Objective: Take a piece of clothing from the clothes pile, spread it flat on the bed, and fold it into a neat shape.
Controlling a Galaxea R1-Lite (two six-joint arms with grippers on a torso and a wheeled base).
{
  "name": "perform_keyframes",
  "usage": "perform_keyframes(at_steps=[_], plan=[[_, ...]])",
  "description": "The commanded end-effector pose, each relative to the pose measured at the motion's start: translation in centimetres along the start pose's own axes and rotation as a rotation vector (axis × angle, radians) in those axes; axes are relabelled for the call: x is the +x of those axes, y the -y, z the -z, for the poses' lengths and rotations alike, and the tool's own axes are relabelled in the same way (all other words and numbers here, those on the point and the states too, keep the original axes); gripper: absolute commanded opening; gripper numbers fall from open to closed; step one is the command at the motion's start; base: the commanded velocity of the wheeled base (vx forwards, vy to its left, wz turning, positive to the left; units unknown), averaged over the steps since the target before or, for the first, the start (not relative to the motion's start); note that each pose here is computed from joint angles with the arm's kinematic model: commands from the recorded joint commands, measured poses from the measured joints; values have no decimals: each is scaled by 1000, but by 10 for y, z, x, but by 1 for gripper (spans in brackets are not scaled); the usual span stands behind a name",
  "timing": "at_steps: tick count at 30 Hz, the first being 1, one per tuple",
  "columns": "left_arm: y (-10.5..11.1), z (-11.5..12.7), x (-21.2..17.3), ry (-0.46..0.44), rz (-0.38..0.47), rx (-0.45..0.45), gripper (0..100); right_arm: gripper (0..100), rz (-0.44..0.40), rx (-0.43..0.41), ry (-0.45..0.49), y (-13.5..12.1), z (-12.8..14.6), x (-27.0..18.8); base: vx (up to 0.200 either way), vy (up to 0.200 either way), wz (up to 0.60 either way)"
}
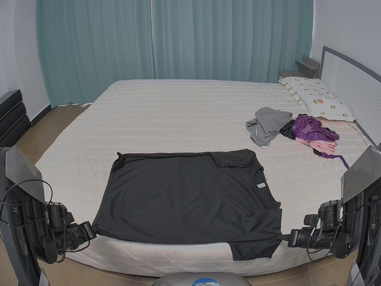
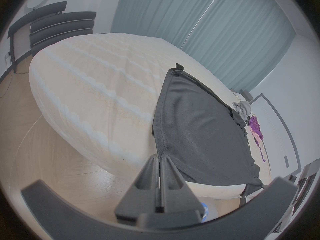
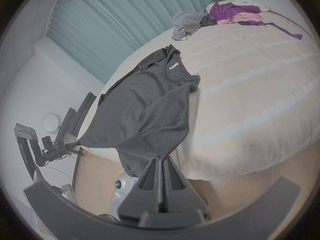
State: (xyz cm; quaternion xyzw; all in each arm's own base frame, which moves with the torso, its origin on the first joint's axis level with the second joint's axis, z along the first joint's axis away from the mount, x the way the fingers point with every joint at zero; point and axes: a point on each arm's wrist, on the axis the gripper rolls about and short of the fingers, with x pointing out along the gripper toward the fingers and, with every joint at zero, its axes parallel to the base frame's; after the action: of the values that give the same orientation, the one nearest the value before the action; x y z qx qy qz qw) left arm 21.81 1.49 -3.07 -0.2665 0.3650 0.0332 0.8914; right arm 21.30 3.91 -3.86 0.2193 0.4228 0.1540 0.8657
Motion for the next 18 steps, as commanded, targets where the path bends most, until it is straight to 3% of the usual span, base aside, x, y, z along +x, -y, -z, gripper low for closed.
perform_keyframes(at_steps=[1, 8, 13, 18], plan=[[-3, -1, -5, 14, -14, 7, 0, 0, 19, 9, -35, 0, 4, -8, 0, 0, 0], [-4, 1, -6, -13, -33, 27, 0, 0, 28, 10, -54, -4, 3, -15, 0, 0, 0], [-4, 1, -22, -66, -77, 108, 0, 0, 57, -1, -107, -2, 7, -23, 0, 0, 0], [-4, 1, -25, -77, -88, 123, 0, 0, 72, 10, -143, -3, 10, -29, 0, 0, 0]])
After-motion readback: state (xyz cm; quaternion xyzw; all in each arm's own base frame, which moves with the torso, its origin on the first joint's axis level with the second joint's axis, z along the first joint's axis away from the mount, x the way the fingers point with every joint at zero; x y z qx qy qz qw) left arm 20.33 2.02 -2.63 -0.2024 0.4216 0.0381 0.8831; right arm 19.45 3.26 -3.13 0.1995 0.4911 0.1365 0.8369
